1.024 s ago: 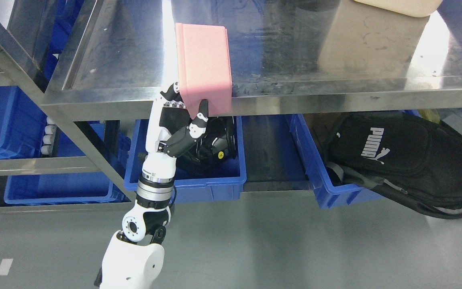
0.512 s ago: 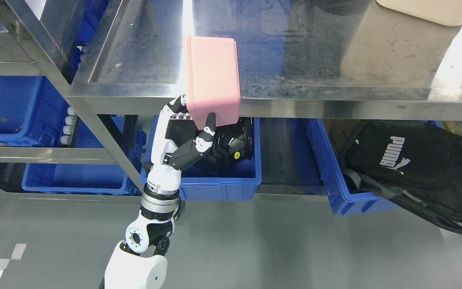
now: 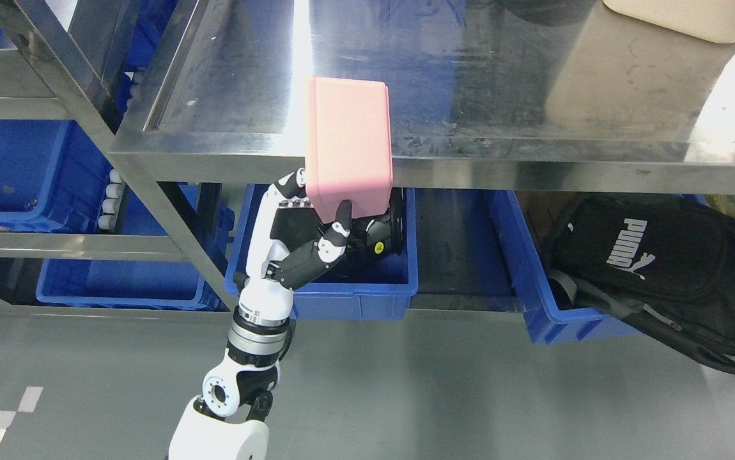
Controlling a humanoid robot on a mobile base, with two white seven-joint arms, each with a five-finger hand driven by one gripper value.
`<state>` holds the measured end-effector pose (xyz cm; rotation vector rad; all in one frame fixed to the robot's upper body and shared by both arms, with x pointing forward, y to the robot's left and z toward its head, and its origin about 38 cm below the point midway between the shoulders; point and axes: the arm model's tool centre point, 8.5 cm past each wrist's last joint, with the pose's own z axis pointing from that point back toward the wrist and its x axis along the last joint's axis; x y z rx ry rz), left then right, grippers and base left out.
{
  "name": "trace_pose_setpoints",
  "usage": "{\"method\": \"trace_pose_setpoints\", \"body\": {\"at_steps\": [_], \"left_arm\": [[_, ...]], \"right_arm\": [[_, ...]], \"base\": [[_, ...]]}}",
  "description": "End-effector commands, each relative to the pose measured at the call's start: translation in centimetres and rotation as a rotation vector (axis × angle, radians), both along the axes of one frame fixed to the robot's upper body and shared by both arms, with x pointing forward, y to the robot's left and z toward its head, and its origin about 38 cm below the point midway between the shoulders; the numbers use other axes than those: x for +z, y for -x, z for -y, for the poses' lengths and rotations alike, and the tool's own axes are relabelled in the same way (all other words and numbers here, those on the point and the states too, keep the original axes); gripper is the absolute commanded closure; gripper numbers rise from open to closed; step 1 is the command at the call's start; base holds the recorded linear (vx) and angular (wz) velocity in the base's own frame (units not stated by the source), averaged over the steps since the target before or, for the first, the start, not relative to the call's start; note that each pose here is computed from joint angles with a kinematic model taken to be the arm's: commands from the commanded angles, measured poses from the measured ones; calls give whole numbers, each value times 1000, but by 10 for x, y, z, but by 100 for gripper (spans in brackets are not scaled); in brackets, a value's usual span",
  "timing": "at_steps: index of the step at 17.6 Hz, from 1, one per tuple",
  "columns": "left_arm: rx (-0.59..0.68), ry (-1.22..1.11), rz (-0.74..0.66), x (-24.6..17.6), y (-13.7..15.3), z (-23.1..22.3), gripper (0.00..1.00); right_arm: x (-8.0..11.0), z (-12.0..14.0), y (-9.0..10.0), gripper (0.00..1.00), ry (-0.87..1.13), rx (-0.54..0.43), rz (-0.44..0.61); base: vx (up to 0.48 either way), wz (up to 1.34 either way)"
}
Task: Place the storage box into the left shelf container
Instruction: 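Hold the pink box up in the left hand while turning toward the rack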
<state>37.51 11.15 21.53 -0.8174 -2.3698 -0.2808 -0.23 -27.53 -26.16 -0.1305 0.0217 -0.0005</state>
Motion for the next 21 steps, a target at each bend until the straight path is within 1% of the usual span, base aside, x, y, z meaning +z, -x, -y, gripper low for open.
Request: {"method": "trace_pose_setpoints", "body": {"at_steps": [1, 9, 15, 21], "left_arm": [[-1, -12, 8, -1, 3, -3, 97], [-6, -14, -3, -5, 6, -2, 97], [-10, -13, -11, -8, 8, 0, 97], [5, -12, -25, -14, 8, -5, 97]], "right_arm": [[1, 11, 0, 0, 17, -2, 9], [1, 11, 0, 0, 17, -2, 9], [1, 11, 0, 0, 17, -2, 9], [1, 11, 0, 0, 17, -2, 9]], "base": [[0, 0], [1, 112], [116, 1321], [302, 1619]]}}
